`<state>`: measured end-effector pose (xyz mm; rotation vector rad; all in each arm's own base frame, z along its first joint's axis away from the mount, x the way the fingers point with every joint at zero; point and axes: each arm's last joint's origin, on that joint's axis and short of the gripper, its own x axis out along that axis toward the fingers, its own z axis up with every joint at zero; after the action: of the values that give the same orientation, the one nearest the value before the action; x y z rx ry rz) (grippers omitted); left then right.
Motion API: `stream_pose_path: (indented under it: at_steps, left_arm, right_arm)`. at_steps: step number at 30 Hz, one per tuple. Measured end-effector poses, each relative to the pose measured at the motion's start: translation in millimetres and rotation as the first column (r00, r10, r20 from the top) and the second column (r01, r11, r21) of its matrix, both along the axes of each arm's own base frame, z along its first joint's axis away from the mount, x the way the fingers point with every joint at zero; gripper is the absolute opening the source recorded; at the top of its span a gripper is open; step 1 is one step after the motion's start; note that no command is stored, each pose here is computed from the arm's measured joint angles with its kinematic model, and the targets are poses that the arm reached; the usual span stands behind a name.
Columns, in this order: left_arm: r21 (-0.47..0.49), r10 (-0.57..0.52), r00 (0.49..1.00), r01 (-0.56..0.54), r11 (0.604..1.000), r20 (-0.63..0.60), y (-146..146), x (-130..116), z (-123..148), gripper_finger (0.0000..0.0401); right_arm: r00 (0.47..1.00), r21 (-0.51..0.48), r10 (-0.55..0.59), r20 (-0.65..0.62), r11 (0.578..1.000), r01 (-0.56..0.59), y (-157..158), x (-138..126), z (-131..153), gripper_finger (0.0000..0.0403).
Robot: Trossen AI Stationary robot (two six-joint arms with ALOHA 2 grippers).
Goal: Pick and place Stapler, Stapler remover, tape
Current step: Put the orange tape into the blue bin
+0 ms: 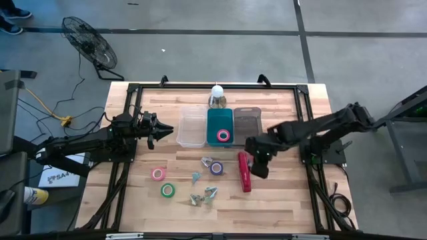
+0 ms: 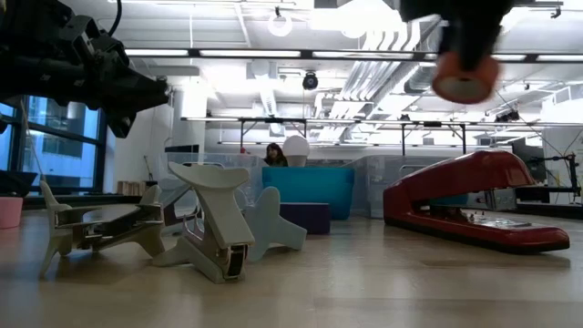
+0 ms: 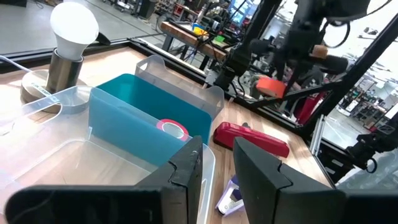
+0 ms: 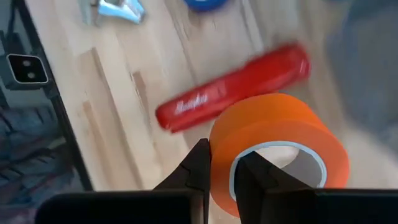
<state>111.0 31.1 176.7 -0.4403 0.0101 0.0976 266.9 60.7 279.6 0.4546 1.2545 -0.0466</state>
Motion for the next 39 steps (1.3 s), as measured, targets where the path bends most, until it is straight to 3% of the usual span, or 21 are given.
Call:
stream_pose_path:
  at_steps: [6, 9, 18, 26, 39]
  left_arm:
    - [0.0, 0.0, 1.0, 0.0, 1.0, 0.0, 0.0, 0.0, 0.1, 0.0089]
    - [0.0, 0.0, 1.0, 0.0, 1.0, 0.0, 0.0, 0.0, 0.0, 0.0089]
    - [0.0, 0.0, 1.0, 0.0, 1.0, 0.001, 0.0, 0.0, 0.2, 0.0089]
    - [0.0, -0.001, 1.0, 0.001, 1.0, 0.0, 0.0, 0.0, 0.0, 0.0089]
    - [0.0, -0.004, 1.0, 0.004, 1.0, 0.0, -0.1, 0.0, 0.0, 0.0089]
  right_arm:
    - [0.983, -0.085, 0.174, 0.064, 0.982, -0.169, -27.0, 21.0, 8.5, 0.0033]
    - [0.978, -0.109, 0.197, 0.074, 0.976, -0.188, -40.9, 35.1, 10.6, 0.0033]
    - [1.0, -0.084, -0.008, 0.016, 0.996, 0.009, -95.4, 91.4, 6.3, 0.0033]
    - [0.982, -0.044, -0.183, -0.048, 0.983, 0.181, -131.6, 140.9, -15.5, 0.0035]
    - [0.941, -0.03, -0.273, -0.201, 0.962, 0.273, -142.2, 166.7, -64.7, 0.0038]
